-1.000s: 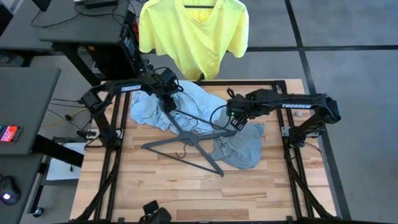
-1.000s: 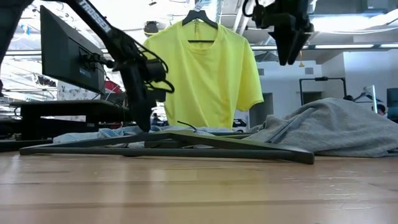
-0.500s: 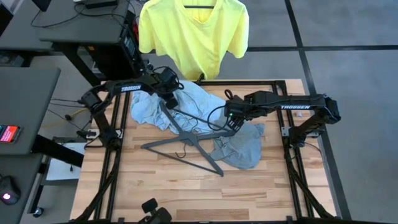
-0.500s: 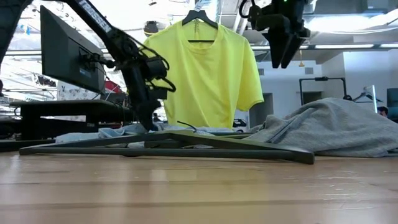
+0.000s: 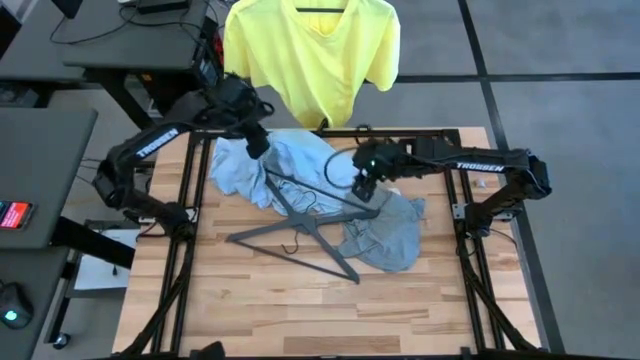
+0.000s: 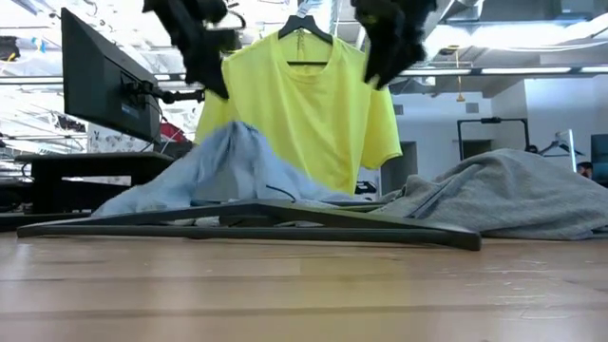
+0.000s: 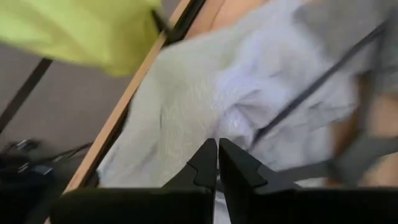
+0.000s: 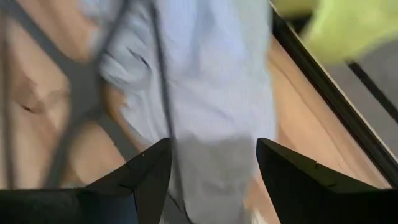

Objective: Hang clothes
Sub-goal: Hang the blue polo shirt on the rack

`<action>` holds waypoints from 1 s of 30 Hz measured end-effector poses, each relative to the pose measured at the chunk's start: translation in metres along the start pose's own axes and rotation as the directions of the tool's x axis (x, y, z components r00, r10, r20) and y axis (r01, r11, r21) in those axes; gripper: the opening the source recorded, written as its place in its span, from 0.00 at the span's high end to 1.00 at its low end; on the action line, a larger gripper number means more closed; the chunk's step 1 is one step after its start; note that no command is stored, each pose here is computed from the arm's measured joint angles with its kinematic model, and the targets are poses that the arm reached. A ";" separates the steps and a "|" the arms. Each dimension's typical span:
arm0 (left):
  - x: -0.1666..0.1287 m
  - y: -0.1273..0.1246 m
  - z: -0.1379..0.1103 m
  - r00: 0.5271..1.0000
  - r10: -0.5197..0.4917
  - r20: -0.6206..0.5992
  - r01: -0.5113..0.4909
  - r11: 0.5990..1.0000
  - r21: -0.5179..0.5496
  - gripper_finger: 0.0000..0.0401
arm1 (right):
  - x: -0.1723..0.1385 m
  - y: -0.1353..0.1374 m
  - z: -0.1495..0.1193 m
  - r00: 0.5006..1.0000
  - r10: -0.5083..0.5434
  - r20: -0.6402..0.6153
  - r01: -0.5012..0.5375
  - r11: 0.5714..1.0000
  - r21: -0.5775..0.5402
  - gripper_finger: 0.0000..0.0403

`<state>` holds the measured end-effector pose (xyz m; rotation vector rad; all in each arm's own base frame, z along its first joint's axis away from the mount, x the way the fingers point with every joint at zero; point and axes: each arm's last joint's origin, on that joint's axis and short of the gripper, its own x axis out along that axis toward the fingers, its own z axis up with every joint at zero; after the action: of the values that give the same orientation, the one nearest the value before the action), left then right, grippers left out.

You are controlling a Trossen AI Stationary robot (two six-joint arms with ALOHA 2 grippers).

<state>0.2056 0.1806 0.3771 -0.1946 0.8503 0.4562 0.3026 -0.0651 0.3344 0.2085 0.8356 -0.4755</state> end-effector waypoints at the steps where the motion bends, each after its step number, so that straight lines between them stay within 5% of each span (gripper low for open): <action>1: -0.008 0.000 0.005 1.000 0.002 0.023 -0.002 1.000 -0.009 1.00 | 0.001 -0.002 0.005 0.999 0.033 0.037 -0.033 0.999 -0.001 0.45; 7: -0.041 -0.003 0.023 0.992 0.017 0.123 -0.008 0.997 -0.072 1.00 | 0.000 -0.011 0.030 0.961 0.096 0.258 -0.101 0.995 0.006 0.45; 15: -0.028 -0.005 0.011 1.000 -0.003 0.019 0.005 0.996 -0.094 1.00 | 0.000 -0.014 0.032 0.959 0.089 0.270 -0.096 0.995 0.012 0.45; 20: 0.012 0.008 -0.005 0.992 0.019 -0.124 -0.031 0.994 -0.100 0.94 | 0.001 -0.014 0.030 0.964 0.087 0.250 -0.095 0.995 0.020 0.45; 30: 0.128 0.035 -0.041 0.956 -0.018 -0.294 -0.029 0.988 -0.153 0.64 | 0.003 -0.016 0.017 0.991 0.068 0.118 -0.076 0.995 0.065 0.45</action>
<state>0.2348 0.2373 0.2540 -0.4129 1.1088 0.5072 0.3081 -0.0863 0.3432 0.2719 0.6965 -0.4452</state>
